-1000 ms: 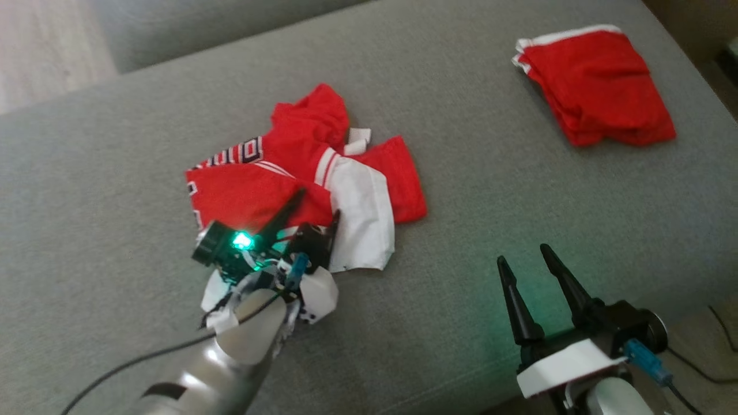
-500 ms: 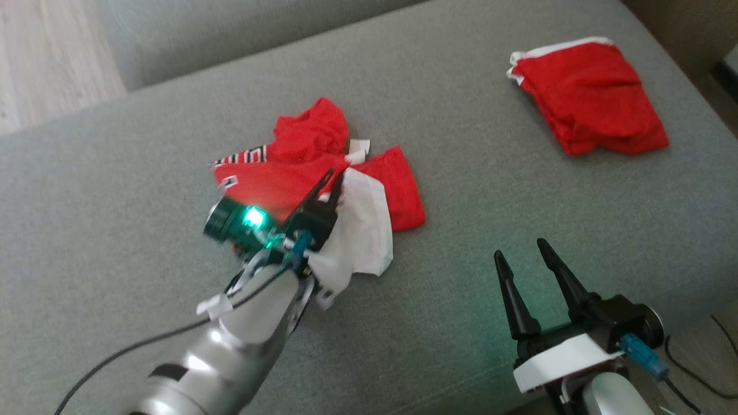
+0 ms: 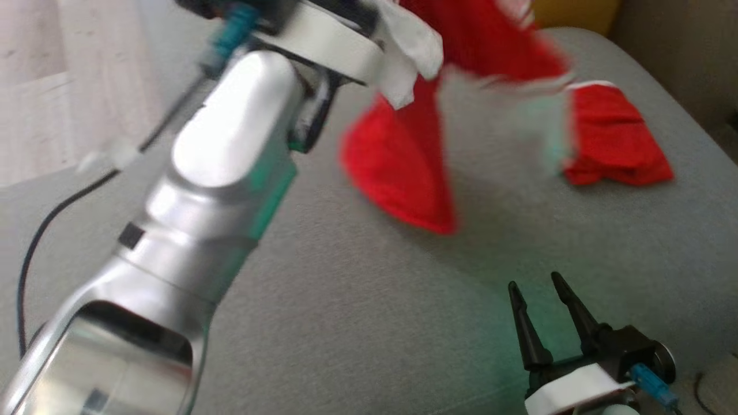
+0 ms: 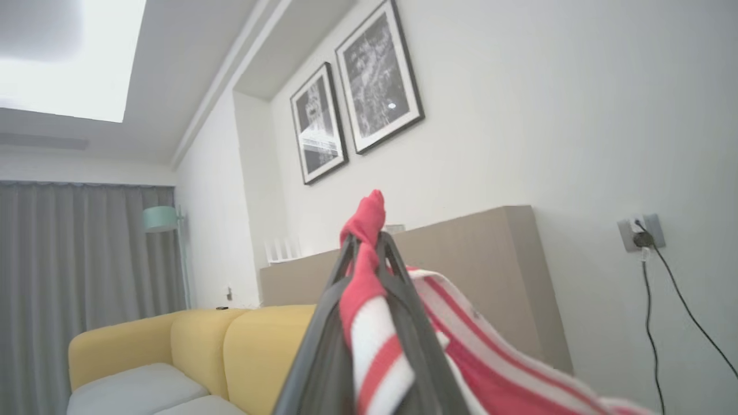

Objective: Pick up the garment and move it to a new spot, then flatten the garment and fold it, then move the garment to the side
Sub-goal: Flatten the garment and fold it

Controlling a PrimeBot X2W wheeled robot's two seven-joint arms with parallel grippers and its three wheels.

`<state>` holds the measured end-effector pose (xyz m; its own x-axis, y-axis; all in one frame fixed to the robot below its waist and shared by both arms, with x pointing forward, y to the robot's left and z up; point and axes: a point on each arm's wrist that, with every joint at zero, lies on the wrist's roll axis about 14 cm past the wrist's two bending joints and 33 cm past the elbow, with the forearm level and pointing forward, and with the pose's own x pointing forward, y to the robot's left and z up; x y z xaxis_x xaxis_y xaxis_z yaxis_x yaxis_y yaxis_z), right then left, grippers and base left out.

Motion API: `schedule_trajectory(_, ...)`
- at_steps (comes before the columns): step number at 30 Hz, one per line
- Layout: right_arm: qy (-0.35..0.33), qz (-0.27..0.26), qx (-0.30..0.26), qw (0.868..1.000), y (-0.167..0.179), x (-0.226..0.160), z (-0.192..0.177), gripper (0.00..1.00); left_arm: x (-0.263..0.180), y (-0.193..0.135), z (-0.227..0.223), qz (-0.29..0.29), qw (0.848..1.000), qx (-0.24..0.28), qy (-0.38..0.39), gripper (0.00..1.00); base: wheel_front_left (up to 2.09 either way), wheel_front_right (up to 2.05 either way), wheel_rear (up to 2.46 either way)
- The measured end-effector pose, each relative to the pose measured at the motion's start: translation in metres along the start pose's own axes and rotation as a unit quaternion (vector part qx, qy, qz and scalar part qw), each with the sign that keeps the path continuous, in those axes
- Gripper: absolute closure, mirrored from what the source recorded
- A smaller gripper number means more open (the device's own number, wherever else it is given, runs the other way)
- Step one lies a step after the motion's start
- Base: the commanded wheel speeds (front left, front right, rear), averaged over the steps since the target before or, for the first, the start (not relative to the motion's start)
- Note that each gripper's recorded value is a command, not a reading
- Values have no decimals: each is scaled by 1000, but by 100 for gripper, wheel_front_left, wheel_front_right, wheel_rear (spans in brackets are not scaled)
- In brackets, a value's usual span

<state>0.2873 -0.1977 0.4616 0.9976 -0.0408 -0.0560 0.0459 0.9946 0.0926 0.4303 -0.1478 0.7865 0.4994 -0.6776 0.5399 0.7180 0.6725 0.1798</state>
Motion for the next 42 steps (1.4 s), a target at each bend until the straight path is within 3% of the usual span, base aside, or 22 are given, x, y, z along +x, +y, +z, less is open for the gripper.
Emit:
schedule_trajectory(3,-2,19,1,1000,11,6,1,0,-17,38,-5,52,998,-21,12,100,0,0,0)
schedule_trajectory(6,-2,38,0,999,22,14,2,0,-68,72,-52,117,988,-68,69,100,0,0,0)
schedule_trajectory(10,5,56,0,998,32,23,-1,0,-189,81,-153,206,947,-130,211,100,0,0,0)
schedule_trajectory(11,7,59,0,998,34,25,-2,0,-222,80,-173,229,931,-144,245,91,0,0,0)
schedule_trajectory(12,10,63,0,998,36,27,-4,0,-253,77,-190,248,916,-150,276,50,0,0,0)
schedule_trajectory(13,13,66,0,998,38,29,-5,0,-281,75,-202,269,902,-152,302,0,0,0,0)
schedule_trajectory(15,18,72,0,997,41,32,-8,0,-324,78,-213,309,878,-150,334,0,0,0,0)
schedule_trajectory(17,20,78,0,997,44,34,-9,0,-348,83,-212,336,866,-138,344,0,0,0,0)
schedule_trajectory(22,17,87,-3,996,48,38,-7,0,-382,88,-196,367,857,-96,348,0,0,0,0)
schedule_trajectory(28,17,100,-4,995,56,36,-8,0,-414,64,-185,365,853,-72,367,0,0,0,0)
schedule_trajectory(37,28,110,-4,994,61,32,-14,0,-465,64,-201,396,803,-26,445,0,0,0,0)
schedule_trajectory(42,37,104,-11,994,54,32,-19,0,-462,81,-210,404,795,-23,452,0,0,0,0)
